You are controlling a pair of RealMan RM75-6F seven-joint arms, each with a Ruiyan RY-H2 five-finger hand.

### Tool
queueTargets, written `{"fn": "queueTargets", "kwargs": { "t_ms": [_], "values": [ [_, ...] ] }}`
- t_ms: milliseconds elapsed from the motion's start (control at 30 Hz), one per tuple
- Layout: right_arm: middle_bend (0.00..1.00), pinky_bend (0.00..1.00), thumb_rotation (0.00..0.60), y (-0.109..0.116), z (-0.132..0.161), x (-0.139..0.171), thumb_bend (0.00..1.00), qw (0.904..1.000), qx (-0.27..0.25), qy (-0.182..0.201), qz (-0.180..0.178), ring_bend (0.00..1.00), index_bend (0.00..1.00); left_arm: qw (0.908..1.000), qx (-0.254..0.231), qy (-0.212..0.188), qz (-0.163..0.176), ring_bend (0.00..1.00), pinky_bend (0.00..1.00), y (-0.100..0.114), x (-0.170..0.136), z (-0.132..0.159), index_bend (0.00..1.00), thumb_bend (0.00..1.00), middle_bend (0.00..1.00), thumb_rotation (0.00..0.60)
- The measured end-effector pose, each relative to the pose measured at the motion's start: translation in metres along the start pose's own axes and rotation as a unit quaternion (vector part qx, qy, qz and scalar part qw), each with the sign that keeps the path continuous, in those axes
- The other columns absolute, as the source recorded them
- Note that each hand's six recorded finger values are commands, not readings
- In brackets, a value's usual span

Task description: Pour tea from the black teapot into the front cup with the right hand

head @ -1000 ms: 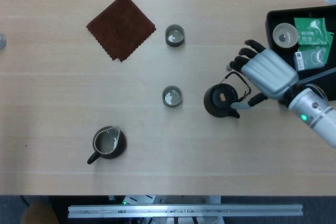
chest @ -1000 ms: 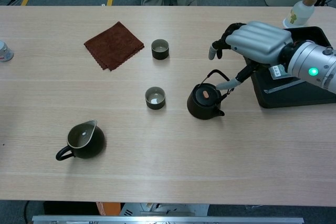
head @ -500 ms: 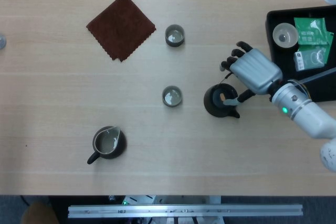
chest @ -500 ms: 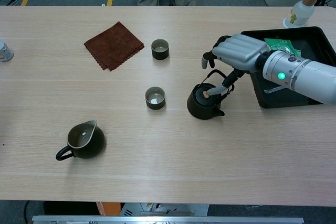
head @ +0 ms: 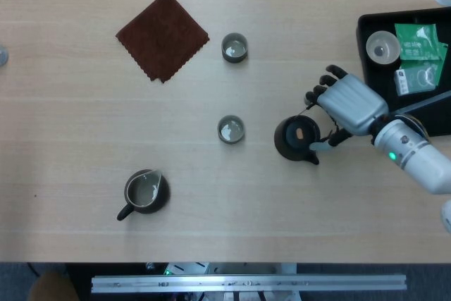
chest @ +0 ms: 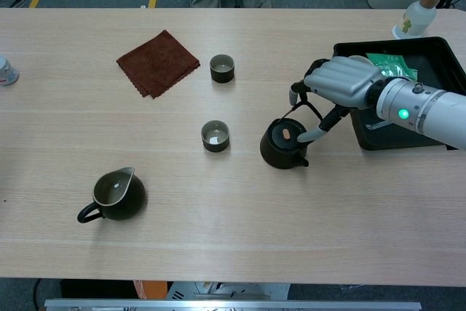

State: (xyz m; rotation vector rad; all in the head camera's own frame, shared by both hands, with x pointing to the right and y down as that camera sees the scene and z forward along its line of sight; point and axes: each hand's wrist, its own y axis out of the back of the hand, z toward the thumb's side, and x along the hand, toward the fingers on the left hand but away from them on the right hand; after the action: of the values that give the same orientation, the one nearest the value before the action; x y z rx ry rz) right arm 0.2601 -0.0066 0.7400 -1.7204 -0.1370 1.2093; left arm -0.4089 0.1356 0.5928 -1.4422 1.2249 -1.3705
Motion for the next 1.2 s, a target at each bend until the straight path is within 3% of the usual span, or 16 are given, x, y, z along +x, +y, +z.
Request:
{"fn": "queueTargets", "kwargs": {
  "t_ms": [467,800,1200],
  "values": [
    [0.39,0.13,0.251,-0.016,-0.007,0.047,0.00,0.9998,0.008,-0.004,0.019,0.21,0.31,1.0000,-0.001,-0.008,-0.001,0.18,0.15,-0.002,-0.001,0.004,0.22,0.39,0.23,0.600],
    [0.39,0.13,0.253,-0.024,0.010,0.077,0.00,0.9992,0.007,0.026,0.028,0.21,0.31,0.9999,-0.001,-0.011,0.001,0.18,0.15,0.000,-0.001,0.006,0.22,0.39,0.23,0.600],
    [0.39,0.13,0.273,-0.006,0.011,0.085,0.00,0.9980,0.039,0.036,-0.035,0.21,0.31,1.0000,-0.001,-0.009,0.000,0.18,0.15,0.000,-0.003,0.006,0.22,0.39,0.23,0.600]
  ]
}}
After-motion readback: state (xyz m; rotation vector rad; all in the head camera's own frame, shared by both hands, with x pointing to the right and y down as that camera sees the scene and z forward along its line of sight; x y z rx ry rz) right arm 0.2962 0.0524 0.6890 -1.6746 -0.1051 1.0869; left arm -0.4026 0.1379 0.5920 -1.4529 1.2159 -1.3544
